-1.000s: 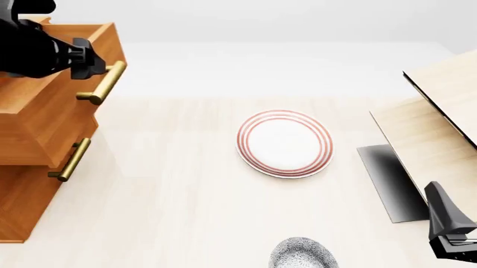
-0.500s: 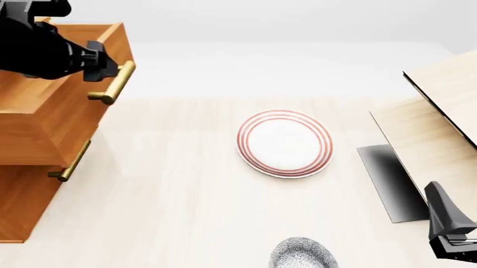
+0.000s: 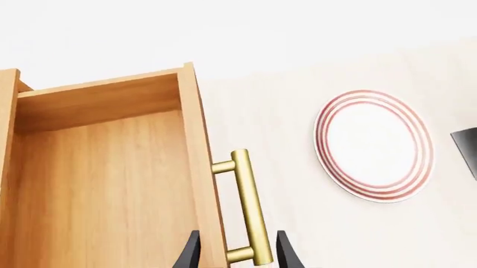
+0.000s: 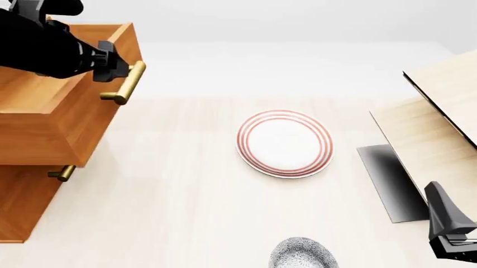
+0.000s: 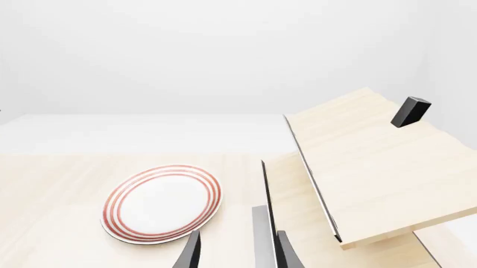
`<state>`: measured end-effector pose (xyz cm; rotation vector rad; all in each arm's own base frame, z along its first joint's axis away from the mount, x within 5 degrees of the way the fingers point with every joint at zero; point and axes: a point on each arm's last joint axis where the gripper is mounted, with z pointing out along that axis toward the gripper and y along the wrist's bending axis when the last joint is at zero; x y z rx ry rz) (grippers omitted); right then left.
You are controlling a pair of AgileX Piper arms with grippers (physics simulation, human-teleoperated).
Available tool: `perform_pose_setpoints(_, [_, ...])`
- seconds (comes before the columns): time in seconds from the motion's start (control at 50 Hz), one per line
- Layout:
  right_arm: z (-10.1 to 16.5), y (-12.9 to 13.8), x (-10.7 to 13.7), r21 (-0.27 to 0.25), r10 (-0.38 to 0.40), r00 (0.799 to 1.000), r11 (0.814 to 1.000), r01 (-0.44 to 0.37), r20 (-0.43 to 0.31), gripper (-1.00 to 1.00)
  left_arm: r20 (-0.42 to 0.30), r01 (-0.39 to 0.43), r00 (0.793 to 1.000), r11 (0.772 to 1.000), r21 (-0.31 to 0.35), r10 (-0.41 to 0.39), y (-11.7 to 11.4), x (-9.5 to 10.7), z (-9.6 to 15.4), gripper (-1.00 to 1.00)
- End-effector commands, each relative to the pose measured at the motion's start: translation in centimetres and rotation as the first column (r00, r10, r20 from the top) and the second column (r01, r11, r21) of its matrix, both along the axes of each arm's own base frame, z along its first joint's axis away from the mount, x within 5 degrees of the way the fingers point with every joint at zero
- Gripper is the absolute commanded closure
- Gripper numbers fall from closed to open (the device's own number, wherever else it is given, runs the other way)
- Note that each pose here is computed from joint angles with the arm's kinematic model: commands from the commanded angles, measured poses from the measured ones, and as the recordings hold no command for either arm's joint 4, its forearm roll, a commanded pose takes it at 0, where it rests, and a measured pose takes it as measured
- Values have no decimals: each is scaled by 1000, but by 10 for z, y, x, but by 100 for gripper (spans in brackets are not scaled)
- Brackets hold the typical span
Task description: Open the top drawer of the cabinet and put the bowl in it.
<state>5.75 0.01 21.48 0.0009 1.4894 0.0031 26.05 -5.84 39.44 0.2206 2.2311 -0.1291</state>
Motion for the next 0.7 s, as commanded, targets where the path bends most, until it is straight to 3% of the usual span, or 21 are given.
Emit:
perform_pose_setpoints(0.02, [0,0,0,-1,0,1000,1000,0,1,-100,5,39,999,999,-2,-39,-10,-1,1,-100])
perform_pose_setpoints(0.7, [0,0,0,-1,0,1000,1000,0,1,-100,1,135,991,991,3,-135,-37,-1,-7,-100])
